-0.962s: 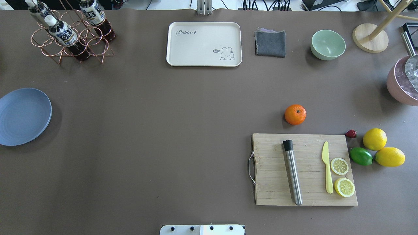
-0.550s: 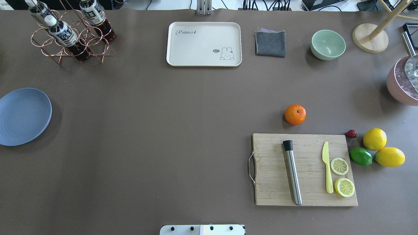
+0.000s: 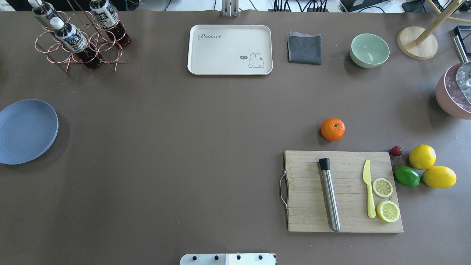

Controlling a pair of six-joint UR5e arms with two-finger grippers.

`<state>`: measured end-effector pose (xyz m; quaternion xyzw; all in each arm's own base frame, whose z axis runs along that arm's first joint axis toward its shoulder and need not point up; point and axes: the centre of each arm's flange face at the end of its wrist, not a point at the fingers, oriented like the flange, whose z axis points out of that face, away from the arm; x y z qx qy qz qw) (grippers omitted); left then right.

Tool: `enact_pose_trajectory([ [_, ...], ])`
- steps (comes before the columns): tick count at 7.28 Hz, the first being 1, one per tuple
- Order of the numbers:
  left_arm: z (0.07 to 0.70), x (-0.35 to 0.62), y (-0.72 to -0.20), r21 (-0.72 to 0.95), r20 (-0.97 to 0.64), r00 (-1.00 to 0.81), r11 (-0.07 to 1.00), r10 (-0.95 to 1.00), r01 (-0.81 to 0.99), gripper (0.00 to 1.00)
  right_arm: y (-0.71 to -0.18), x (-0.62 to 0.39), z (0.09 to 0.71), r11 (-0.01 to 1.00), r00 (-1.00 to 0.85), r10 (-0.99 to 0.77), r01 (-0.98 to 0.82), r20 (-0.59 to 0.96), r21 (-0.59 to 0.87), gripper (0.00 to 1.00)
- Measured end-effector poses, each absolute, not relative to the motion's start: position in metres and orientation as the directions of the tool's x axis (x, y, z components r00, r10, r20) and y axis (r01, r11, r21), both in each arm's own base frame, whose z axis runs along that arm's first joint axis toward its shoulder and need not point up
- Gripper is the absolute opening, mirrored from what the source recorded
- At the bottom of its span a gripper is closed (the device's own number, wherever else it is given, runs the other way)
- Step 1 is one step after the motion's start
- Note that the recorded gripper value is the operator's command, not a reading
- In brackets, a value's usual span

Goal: Pick orange to plate

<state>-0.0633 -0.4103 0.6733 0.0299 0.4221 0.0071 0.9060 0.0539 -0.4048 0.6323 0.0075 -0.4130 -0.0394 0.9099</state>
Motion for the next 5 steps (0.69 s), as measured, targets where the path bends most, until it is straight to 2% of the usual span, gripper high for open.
enact_pose_trajectory([
  [2, 0.708, -0.049, -0.455, 0.090, -0.766, 0.639, 0.996, 0.062, 0.012, 0.97, -0.409, 0.041, 0.625, 0.995, 0.623, -0.103, 0.079, 0.775, 0.069, 1.00],
  [5, 0.731, 0.024, -0.491, 0.121, -0.782, 0.617, 0.993, 0.095, 0.001, 0.95, -0.412, 0.027, 0.619, 0.991, 0.587, -0.132, 0.093, 0.799, 0.095, 1.00],
])
